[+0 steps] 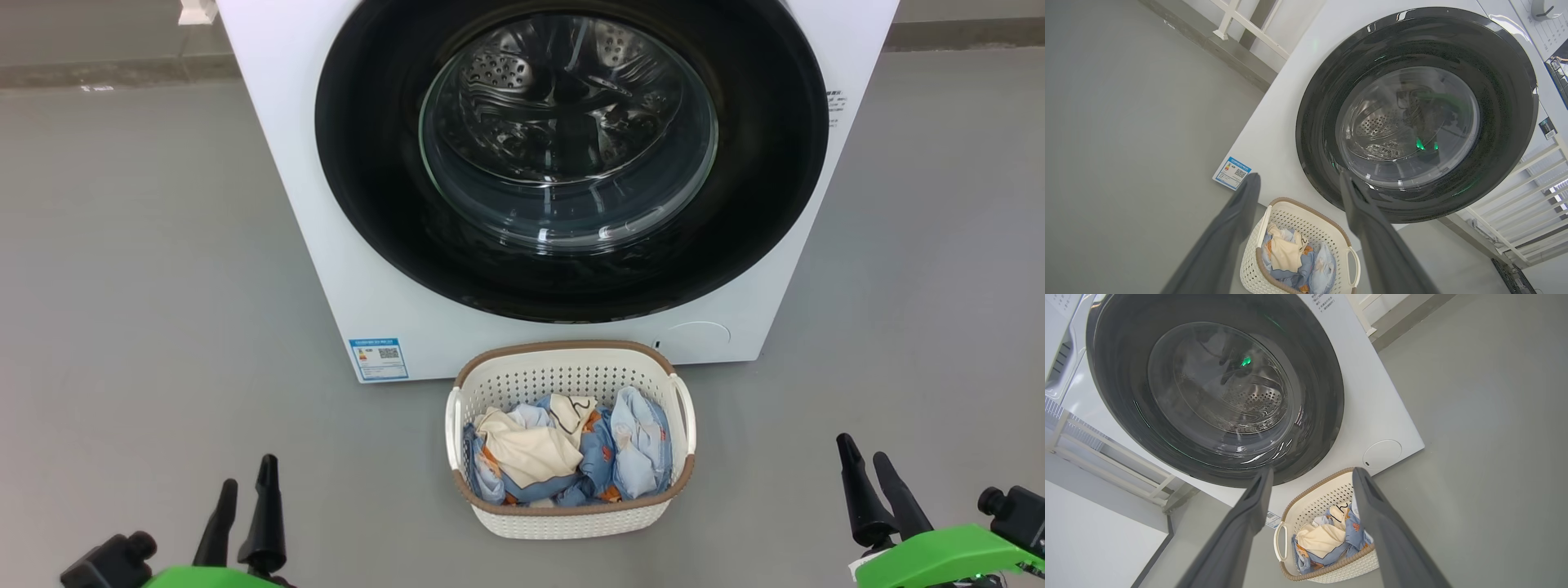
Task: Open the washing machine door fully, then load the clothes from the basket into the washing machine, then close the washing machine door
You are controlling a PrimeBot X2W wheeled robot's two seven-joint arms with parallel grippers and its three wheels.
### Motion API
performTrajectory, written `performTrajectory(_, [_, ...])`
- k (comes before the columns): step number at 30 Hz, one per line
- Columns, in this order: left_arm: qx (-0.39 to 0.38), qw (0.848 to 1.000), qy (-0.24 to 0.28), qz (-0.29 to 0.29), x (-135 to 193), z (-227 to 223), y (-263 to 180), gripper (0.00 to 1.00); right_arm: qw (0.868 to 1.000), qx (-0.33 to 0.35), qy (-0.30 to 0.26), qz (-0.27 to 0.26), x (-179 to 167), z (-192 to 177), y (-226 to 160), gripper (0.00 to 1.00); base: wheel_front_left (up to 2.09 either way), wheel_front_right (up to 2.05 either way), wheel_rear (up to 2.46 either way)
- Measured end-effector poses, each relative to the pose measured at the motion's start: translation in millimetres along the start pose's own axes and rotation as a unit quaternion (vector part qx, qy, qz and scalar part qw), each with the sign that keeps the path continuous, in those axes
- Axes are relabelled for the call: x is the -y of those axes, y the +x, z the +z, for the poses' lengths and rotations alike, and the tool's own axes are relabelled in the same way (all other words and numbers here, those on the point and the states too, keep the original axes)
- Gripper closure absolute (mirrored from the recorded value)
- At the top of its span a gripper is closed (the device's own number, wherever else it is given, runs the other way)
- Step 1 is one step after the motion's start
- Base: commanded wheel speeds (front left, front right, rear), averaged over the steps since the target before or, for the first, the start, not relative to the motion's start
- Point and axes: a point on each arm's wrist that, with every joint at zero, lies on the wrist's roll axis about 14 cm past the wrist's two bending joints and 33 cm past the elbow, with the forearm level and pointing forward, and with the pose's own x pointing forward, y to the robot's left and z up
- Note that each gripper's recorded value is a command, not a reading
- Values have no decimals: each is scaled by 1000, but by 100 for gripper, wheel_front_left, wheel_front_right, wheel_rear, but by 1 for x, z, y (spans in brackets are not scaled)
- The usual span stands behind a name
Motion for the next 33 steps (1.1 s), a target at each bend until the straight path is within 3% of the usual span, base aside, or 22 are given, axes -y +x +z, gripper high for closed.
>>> performTrajectory(22, [-11,993,119,-11,1,-13,-4,0,991,-6,-134,20,-11,1,0,0,0,0,0])
performTrajectory(33, [-7,984,179,-25,8,-15,-2,0,979,-10,-204,26,-13,1,0,0,0,0,0])
